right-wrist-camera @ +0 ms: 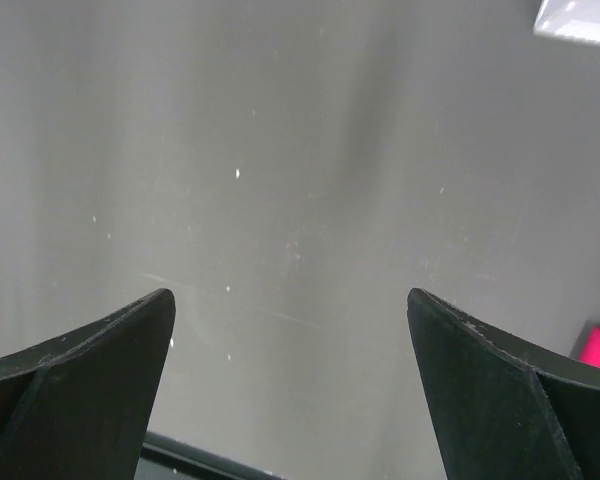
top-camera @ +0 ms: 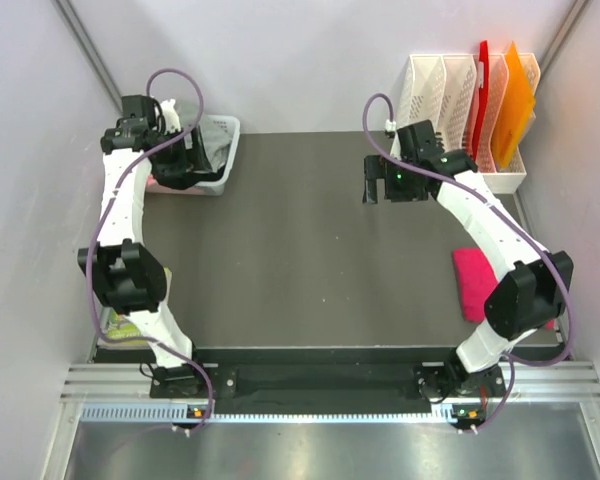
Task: Fold and stack the t-shirts
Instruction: Grab crumpled tshirt from bin with the left arm
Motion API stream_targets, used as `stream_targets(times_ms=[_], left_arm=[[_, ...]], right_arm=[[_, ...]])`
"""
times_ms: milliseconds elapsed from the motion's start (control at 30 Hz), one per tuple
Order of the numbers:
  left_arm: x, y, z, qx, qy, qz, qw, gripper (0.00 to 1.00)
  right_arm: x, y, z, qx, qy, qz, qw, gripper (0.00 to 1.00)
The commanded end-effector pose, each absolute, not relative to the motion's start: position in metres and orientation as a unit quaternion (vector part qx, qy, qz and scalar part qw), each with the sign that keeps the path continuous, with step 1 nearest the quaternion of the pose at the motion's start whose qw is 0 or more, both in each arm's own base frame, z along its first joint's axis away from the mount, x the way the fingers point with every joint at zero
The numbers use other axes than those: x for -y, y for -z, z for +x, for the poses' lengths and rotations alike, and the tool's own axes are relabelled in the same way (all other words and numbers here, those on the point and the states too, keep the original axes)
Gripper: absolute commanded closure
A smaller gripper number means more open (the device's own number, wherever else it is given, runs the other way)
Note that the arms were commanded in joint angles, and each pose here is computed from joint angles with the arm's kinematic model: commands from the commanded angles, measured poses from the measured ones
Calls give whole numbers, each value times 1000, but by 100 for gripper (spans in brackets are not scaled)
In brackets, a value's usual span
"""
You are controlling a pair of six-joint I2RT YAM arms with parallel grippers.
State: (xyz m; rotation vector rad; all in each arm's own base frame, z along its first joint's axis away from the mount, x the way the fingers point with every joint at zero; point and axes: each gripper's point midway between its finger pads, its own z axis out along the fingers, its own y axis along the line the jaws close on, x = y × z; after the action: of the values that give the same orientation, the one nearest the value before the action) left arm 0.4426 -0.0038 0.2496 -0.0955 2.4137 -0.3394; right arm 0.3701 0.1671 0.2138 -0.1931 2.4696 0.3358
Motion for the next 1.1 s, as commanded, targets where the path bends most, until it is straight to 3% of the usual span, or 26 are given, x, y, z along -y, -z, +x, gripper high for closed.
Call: stream_targets(times_ms=[0, 133, 367, 867, 933, 967, 1033, 1067], left_arm=[[-34, -230, 488, -927, 36, -17, 372, 12], [-48, -227, 529, -918, 10, -5, 395, 21], [-61, -221, 587, -896, -12, 5, 444, 22], [-87, -139, 605, -918, -70, -4, 390, 27], [-83, -134, 604, -921, -62, 6, 385, 38], [-82, -133, 604, -921, -58, 7, 384, 57], [-79, -140, 604, -919, -53, 7, 390, 81], [-79, -143, 604, -918, -52, 6, 393, 99]], right_arm=[[-175, -249, 370, -912, -165, -79, 368, 0], [-176, -245, 364, -915, -148, -88, 364, 7], [-185, -240, 343, -914, -141, -102, 367, 6], [-181, -251, 323, -912, -155, -94, 368, 10], [-180, -252, 321, -911, -157, -94, 369, 12], [-180, -252, 321, -911, -155, -94, 369, 16], [-180, -251, 320, -913, -156, -94, 365, 22], [-180, -251, 319, -913, -156, -94, 364, 28]])
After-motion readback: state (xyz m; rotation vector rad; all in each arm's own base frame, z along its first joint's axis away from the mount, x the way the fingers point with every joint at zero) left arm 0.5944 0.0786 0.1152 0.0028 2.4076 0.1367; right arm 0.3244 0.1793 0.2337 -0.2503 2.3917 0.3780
